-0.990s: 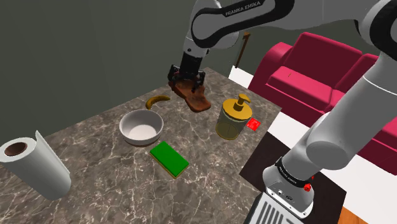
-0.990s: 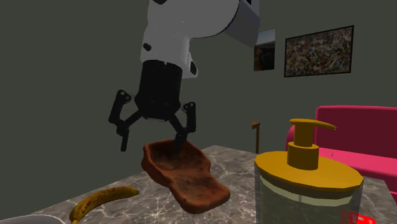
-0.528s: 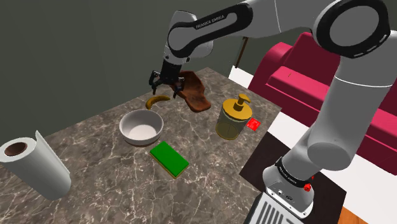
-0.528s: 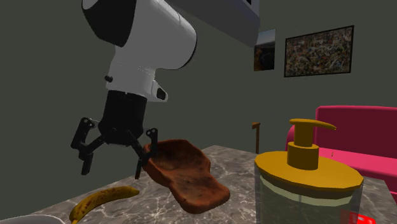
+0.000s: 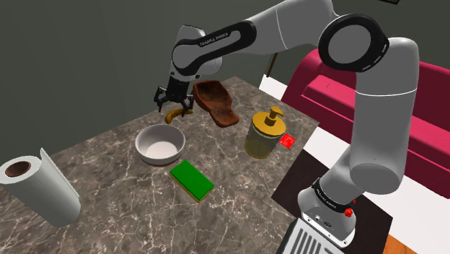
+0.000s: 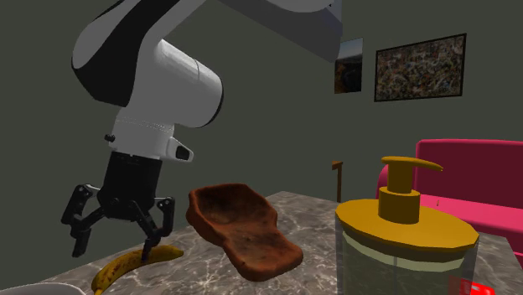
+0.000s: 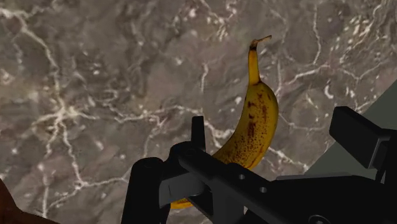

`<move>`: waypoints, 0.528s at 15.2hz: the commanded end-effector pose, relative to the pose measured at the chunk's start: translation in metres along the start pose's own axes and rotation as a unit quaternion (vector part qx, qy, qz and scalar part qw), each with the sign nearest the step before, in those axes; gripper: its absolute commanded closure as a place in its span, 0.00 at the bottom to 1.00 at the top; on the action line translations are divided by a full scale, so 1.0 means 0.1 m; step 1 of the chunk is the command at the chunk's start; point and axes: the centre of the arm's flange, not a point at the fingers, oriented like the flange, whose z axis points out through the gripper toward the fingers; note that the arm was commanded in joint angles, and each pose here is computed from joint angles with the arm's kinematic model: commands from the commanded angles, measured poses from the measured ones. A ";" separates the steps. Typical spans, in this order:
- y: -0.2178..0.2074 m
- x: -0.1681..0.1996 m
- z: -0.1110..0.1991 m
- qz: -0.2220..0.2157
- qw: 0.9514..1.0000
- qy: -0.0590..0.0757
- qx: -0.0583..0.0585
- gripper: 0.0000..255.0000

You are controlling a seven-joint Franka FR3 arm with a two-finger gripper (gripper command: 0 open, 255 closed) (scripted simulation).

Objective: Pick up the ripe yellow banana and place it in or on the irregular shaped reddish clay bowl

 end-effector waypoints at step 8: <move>-0.02 0.01 0.30 0.001 1.000 0.000 0.000 0.00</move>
